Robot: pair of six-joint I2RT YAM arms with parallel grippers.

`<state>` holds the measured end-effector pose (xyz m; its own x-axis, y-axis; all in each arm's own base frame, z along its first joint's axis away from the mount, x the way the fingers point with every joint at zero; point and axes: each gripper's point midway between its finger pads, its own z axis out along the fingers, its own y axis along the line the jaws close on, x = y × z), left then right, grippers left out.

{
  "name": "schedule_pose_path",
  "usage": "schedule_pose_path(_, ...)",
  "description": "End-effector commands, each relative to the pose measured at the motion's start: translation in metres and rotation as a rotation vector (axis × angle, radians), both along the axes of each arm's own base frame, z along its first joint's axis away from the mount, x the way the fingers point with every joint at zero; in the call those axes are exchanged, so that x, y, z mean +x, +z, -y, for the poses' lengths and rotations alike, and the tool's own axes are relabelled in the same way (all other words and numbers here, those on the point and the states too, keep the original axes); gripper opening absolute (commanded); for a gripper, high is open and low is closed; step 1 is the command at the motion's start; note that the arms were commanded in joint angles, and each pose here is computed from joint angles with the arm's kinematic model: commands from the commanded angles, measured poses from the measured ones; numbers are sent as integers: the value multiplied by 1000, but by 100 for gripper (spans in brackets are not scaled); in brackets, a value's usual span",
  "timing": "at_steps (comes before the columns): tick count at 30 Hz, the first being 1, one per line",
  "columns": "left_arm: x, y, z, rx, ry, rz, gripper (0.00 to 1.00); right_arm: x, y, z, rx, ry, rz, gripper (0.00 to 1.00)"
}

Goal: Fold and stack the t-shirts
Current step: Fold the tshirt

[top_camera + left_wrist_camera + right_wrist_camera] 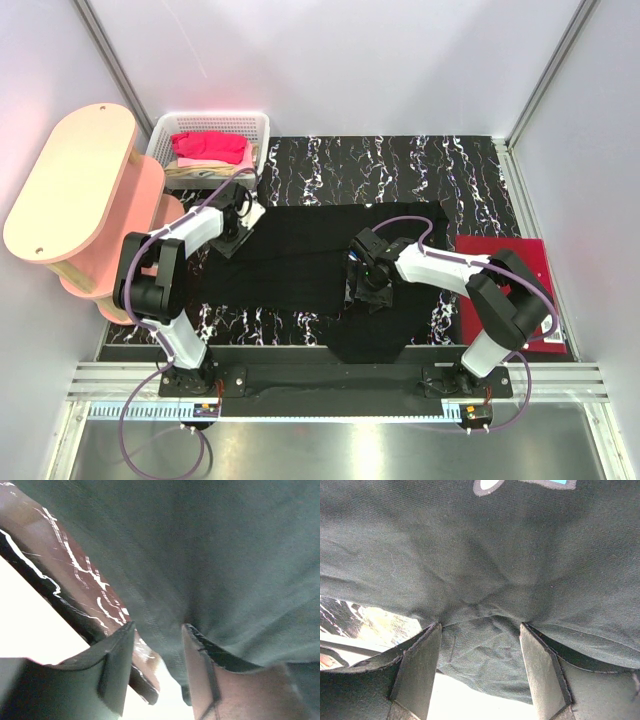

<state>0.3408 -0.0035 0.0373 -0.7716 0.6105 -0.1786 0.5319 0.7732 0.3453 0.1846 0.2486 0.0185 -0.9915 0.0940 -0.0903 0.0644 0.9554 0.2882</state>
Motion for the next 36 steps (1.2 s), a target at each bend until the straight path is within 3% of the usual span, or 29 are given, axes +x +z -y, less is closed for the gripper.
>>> schedule_pose_path(1,-10,8,7,-63,14,-1,41,-20,-21,12,-63,12,-62,72)
schedule_pose_path(5,-14,5,7,-63,15,-17,42,-19,-19,10,-56,15,-56,71)
schedule_pose_path(6,-15,4,7,-64,15,-23,52,-19,-19,10,-58,15,-56,71)
schedule_pose_path(10,-17,1,8,-73,23,-37,64,-19,-18,11,-54,14,-52,71)
schedule_pose_path(15,-19,-7,10,-78,28,-68,70,-20,-18,12,-55,12,-53,70)
schedule_pose_path(19,-18,-11,11,-84,30,-81,35,-20,-18,12,-58,11,-50,69)
schedule_pose_path(20,-16,-11,12,-85,30,-78,18,-19,-19,12,-59,12,-49,69)
schedule_pose_path(23,-11,-7,12,-89,36,-62,2,-20,-20,13,-62,7,-51,70)
schedule_pose_path(36,-6,-10,8,-115,64,-72,0,-22,-20,14,-58,4,-53,67)
